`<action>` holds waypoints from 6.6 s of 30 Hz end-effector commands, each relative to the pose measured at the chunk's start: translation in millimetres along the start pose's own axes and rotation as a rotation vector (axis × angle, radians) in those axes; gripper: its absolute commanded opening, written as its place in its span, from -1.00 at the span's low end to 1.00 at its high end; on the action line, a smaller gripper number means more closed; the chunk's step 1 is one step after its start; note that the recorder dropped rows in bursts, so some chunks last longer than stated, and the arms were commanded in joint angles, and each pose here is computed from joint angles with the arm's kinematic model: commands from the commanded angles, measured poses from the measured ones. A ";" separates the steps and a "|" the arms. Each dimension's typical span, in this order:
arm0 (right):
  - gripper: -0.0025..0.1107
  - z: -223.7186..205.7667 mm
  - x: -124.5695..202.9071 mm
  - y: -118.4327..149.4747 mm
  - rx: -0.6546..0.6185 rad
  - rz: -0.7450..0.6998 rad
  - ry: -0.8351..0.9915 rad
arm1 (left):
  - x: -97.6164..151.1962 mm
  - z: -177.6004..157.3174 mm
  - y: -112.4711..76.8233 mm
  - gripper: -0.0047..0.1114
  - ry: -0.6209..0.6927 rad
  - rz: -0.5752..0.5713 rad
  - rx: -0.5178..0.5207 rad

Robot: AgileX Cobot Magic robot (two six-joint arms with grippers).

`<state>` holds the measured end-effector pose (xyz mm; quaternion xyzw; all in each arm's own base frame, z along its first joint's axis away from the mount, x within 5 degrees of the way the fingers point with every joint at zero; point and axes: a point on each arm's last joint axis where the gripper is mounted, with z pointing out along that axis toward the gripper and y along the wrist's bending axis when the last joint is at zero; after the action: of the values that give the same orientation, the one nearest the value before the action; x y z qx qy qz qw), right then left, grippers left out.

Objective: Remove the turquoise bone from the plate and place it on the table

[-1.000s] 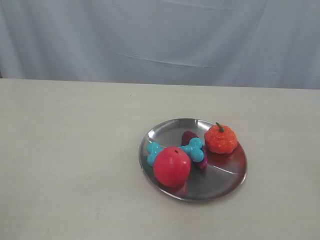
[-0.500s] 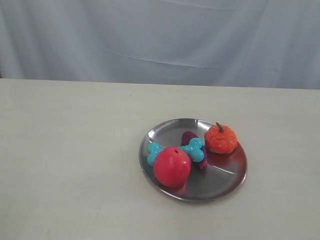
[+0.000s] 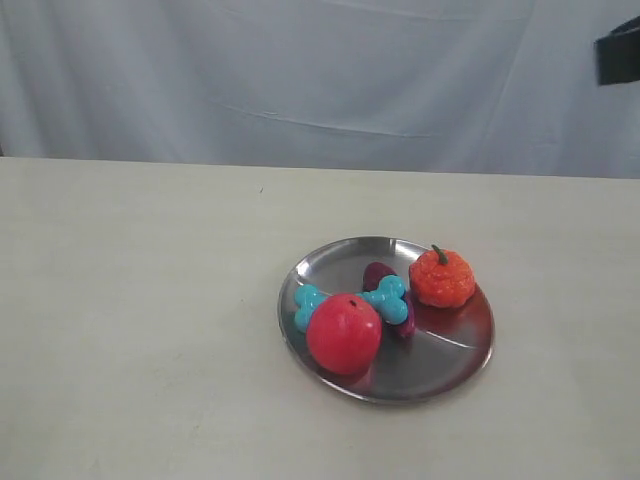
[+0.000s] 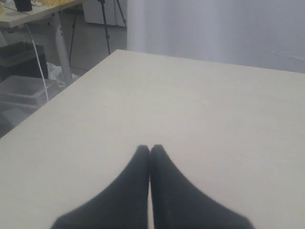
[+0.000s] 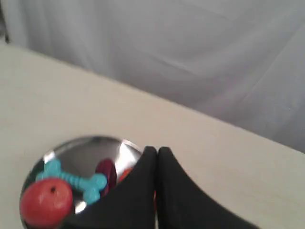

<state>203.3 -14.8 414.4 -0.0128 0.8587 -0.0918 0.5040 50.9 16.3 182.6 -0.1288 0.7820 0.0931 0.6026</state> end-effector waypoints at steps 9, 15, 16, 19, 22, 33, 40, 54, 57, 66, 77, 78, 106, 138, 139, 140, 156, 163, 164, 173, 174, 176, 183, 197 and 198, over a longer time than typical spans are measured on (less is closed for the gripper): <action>-0.95 172.2 -15.4 52.4 -0.331 -0.538 0.502 | 0.3 0.2 0.1 -0.92 -0.004 -0.006 -0.002; -0.23 256.0 31.2 75.3 -0.419 -0.645 0.553 | 0.3 0.2 0.1 -0.92 -0.004 -0.006 -0.002; -0.22 262.0 35.8 77.1 -0.429 -0.654 0.561 | 0.3 0.2 0.1 -0.92 -0.004 -0.006 -0.002; -0.23 286.7 53.9 84.0 -0.463 -0.675 0.608 | 0.3 0.2 0.1 -0.92 -0.004 -0.006 -0.002; -0.23 299.5 62.4 89.6 -0.496 -0.659 0.629 | 0.3 0.2 0.1 -0.92 -0.004 -0.006 -0.002; -0.20 305.1 70.6 103.1 -0.657 -0.671 0.621 | 0.3 0.2 0.1 -0.92 -0.004 -0.006 -0.002; -0.01 305.8 71.3 103.3 -0.658 -0.675 0.620 | 0.3 0.2 0.1 -0.92 -0.004 -0.006 -0.002; -0.02 325.8 97.2 110.5 -0.682 -0.673 0.676 | 0.3 0.2 0.1 -0.92 -0.004 -0.006 -0.002; -0.02 327.9 100.7 112.2 -0.686 -0.676 0.684 | 0.3 0.2 0.1 -0.92 -0.004 -0.006 -0.002; -0.54 333.9 109.0 113.0 -0.686 -0.691 0.701 | 0.3 0.2 0.1 -0.92 -0.004 -0.006 -0.002; -0.96 311.3 55.4 101.9 -0.519 -0.561 0.506 | 0.3 0.2 0.1 -0.92 -0.004 -0.006 -0.002; -0.96 303.7 46.2 99.5 -0.503 -0.542 0.485 | 0.3 0.2 0.1 -0.92 -0.004 -0.006 -0.002; -0.96 253.8 132.9 -88.6 0.045 0.508 0.922 | 0.3 0.2 0.1 -0.92 -0.004 -0.006 -0.002; -0.07 279.2 170.3 -78.7 -0.031 0.455 1.031 | 0.3 0.2 0.1 -0.92 -0.004 -0.006 -0.002; -0.07 276.1 167.0 -79.0 -0.032 0.454 1.030 | 0.3 0.2 0.1 -0.92 -0.004 -0.006 -0.002; -0.07 272.5 162.5 -79.5 -0.031 0.453 1.022 | 0.3 0.2 0.1 -0.92 -0.004 -0.006 -0.002; -0.96 68.3 -3.1 -84.2 0.200 0.235 -0.006 | 0.3 0.2 0.1 -0.92 -0.004 -0.006 -0.002; -0.96 -50.3 -6.4 -49.8 0.239 0.155 -0.485 | 0.3 0.2 0.1 -0.92 -0.004 -0.006 -0.002; -0.96 -63.8 -2.4 -46.2 0.239 0.167 -0.529 | 0.3 0.2 0.1 -0.92 -0.004 -0.006 -0.002; -0.96 -124.4 53.2 -20.9 0.248 0.173 -0.653 | 0.3 0.2 0.1 -0.92 -0.004 -0.006 -0.002; -0.96 -128.3 58.4 -18.8 0.249 0.172 -0.665 | 0.3 0.2 0.1 -0.92 -0.004 -0.006 -0.002; -0.96 -136.4 65.9 -15.4 0.253 0.169 -0.691 | 0.3 0.2 0.1 -0.92 -0.004 -0.006 -0.002; -0.96 -168.1 81.1 -6.3 0.267 0.158 -0.793 | 0.3 0.2 0.1 -0.92 -0.004 -0.006 -0.002; -0.96 -203.0 98.8 4.1 0.281 0.153 -0.925 | 0.3 0.2 0.1 -0.92 -0.004 -0.006 -0.002; -0.96 -204.3 99.6 4.5 0.281 0.153 -0.930 | 0.3 0.2 0.1 -0.92 -0.004 -0.006 -0.002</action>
<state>-19.4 6.8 425.7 0.0778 0.5247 -0.1590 0.8327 50.9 16.3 182.6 -0.1288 0.7820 0.0931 0.6026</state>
